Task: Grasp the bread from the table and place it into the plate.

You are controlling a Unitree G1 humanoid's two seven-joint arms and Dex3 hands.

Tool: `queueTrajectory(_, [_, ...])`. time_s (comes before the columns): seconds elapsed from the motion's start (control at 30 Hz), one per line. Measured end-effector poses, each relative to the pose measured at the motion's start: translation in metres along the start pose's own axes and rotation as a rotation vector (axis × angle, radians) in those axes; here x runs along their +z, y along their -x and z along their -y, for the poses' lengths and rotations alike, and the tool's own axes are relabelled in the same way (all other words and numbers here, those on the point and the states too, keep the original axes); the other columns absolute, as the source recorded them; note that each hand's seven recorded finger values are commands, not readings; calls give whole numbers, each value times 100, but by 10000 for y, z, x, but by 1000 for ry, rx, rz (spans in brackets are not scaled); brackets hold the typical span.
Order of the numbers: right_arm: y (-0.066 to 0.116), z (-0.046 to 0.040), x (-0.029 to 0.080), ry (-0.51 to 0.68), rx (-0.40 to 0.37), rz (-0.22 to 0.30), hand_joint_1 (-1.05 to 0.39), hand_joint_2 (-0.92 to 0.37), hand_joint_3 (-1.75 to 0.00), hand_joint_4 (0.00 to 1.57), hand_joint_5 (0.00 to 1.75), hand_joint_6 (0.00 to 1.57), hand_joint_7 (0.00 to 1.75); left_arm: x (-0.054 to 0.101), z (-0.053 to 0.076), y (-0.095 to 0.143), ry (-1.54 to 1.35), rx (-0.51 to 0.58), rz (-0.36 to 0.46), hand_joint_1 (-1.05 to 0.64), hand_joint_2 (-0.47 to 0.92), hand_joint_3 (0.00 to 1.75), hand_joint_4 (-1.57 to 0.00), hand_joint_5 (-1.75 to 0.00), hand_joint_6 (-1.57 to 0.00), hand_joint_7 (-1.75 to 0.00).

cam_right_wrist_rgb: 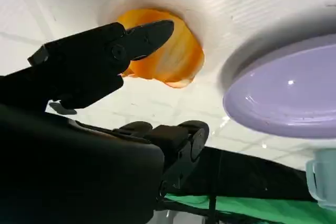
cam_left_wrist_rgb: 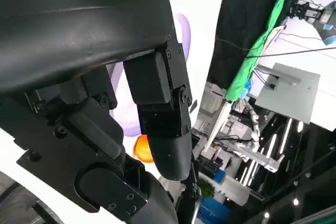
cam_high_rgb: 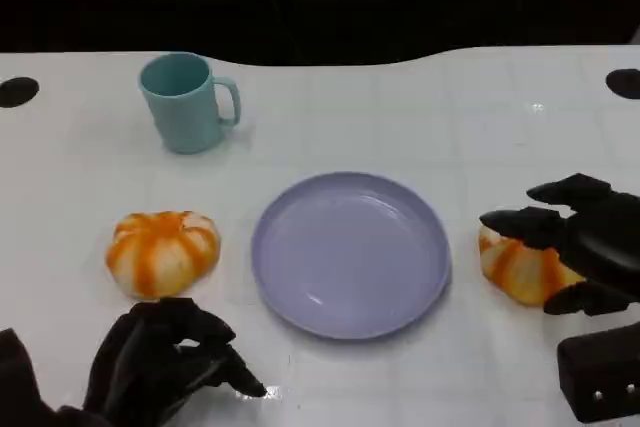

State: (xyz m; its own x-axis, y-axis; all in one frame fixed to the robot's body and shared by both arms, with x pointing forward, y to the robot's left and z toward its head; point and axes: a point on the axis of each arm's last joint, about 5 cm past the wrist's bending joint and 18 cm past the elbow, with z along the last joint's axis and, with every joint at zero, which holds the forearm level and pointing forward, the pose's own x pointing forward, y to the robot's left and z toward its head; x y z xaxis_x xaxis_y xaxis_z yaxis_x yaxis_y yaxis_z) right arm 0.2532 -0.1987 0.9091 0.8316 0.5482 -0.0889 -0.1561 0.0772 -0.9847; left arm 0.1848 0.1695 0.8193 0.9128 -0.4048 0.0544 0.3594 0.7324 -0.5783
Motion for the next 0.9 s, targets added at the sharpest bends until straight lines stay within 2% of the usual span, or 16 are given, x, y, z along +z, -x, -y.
queueTrajectory(0.33, [-137,-146,-71,69,79,-21,-52,-78,0,18,26,32,1,0,8,-5,-2,-1,0,-99,56,0,-157,-49,-157,-21])
queueTrajectory(0.7, [-274,-210,-130,70,123,-43,-52,-81,-1,21,20,33,1,1,13,-6,-3,-3,1,-101,57,1,-157,-49,-157,-22])
queueTrajectory(0.8, [-312,-214,-137,60,123,-46,-49,-83,-1,29,21,39,2,1,15,-7,-6,-1,1,-102,57,0,-157,-50,-157,-23])
queueTrajectory(0.9, [-329,-247,-135,38,99,-43,-40,-87,-2,54,30,54,7,1,14,-6,-7,1,0,-102,56,0,-157,-50,-157,-23])
